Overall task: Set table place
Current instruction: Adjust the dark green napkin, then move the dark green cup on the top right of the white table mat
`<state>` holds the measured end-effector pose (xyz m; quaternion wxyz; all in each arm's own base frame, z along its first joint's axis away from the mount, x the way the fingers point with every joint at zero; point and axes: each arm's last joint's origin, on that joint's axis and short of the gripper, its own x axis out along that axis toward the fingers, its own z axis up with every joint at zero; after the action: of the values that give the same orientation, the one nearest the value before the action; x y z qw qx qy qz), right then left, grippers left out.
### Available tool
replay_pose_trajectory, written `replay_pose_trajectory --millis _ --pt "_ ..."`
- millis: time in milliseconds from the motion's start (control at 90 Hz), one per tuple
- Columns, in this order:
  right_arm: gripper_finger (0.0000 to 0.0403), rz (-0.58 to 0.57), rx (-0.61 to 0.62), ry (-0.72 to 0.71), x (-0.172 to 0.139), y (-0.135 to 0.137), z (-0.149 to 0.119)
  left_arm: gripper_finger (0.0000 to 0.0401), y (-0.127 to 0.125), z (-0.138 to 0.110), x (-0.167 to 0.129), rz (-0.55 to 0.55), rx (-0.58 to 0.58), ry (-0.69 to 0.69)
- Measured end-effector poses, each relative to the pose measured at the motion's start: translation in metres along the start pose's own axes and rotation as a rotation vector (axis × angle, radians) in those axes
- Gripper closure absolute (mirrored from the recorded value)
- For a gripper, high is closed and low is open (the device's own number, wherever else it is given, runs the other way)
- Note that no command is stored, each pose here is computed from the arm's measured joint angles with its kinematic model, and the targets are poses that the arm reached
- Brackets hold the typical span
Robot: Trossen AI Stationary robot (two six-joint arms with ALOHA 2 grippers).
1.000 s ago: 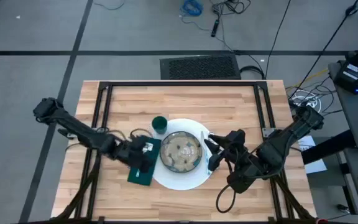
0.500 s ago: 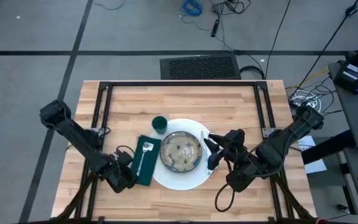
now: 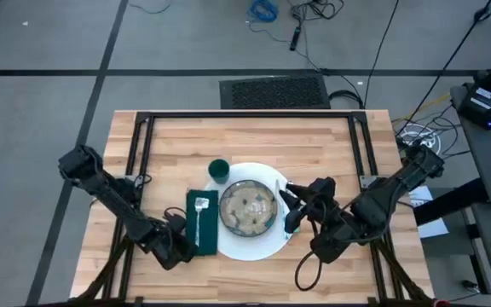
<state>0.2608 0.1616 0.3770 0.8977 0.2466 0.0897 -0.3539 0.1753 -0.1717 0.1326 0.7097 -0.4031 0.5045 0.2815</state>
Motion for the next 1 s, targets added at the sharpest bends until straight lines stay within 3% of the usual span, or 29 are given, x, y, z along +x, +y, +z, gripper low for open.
replay_pose_trajectory --millis 278,556,644,811,922,1000 --pt "0.0277 0.001 -0.011 0.002 0.000 0.000 0.000 0.0401 0.009 0.000 -0.014 0.065 0.018 0.061" --pt "0.0277 -0.008 -0.038 0.001 0.004 0.000 0.002 0.0401 0.006 0.011 -0.098 0.114 0.044 -0.026" --pt "0.0277 -0.001 -0.099 0.124 0.016 -0.002 0.004 0.0401 0.002 0.017 -0.125 0.045 0.062 -0.131" --pt "0.0277 0.074 -0.260 0.484 0.063 -0.005 0.004 0.0401 -0.016 0.024 -0.168 -0.262 0.178 -0.441" --pt "0.0277 0.188 -0.394 0.532 0.102 -0.003 0.009 0.0401 -0.022 0.024 -0.181 -0.374 0.214 -0.517" --pt "0.0277 0.299 -0.555 0.508 0.131 -0.002 0.013 0.0401 -0.025 0.024 -0.184 -0.416 0.190 -0.510"
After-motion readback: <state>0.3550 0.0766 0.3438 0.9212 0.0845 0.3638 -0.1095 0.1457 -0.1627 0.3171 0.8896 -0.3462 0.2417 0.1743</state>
